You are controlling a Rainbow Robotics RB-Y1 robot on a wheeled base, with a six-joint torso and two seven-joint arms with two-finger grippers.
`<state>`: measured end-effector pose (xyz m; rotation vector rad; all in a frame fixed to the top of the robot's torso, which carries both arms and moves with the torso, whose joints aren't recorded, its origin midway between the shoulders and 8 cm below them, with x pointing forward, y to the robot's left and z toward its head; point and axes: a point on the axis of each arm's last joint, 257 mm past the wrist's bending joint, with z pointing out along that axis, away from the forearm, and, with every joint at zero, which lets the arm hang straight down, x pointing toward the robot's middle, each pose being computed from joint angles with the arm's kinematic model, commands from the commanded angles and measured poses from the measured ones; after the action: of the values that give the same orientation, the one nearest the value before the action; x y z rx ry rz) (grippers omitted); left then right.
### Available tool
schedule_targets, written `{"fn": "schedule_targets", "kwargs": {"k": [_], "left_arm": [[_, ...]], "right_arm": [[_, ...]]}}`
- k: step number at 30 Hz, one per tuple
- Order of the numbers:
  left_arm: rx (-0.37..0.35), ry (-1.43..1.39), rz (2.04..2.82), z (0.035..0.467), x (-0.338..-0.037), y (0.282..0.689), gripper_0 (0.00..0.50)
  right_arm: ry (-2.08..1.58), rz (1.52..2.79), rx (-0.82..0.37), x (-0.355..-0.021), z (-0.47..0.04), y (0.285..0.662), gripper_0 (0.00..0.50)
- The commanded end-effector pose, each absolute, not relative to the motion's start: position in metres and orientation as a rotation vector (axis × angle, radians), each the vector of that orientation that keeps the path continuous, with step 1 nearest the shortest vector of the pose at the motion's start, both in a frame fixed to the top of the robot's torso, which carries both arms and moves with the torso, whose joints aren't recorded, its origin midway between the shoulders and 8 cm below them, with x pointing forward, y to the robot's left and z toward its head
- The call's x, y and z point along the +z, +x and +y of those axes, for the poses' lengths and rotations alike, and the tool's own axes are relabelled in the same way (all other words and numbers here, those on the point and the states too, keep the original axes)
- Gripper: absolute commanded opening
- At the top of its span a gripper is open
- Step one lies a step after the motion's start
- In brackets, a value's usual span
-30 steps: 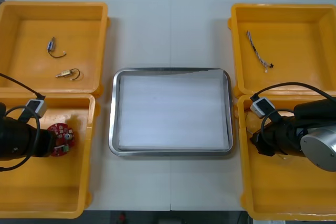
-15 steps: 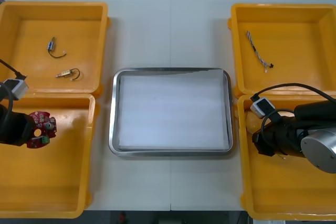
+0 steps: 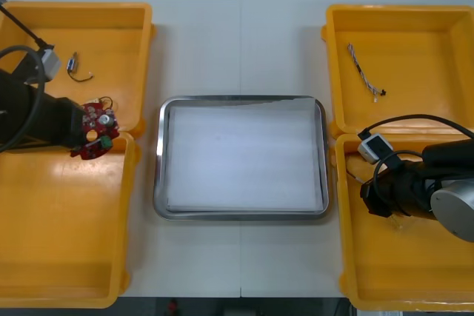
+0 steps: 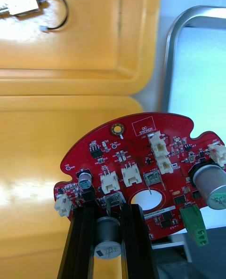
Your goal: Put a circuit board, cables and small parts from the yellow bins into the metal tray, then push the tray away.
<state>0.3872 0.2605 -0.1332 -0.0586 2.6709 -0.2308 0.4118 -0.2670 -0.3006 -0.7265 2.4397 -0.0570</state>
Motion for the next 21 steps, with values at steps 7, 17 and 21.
{"fn": "schedule_targets", "kwargs": {"k": [7, 17, 21], "left_arm": [[-0.235, 0.227, 2.679, 0.168, -0.130, 0.380, 0.000], [-0.168, 0.350, 2.703, 0.131, -0.164, 0.378, 0.000], [-0.161, 0.369, 2.722, 0.116, -0.183, 0.383, 0.000]], "right_arm": [[-0.694, 2.482, -0.159, -0.247, -0.301, 0.390, 0.000], [-0.677, 2.534, -0.226, -0.207, -0.313, 0.355, 0.000], [-0.673, 2.551, -0.244, -0.193, -0.317, 0.340, 0.000]]}}
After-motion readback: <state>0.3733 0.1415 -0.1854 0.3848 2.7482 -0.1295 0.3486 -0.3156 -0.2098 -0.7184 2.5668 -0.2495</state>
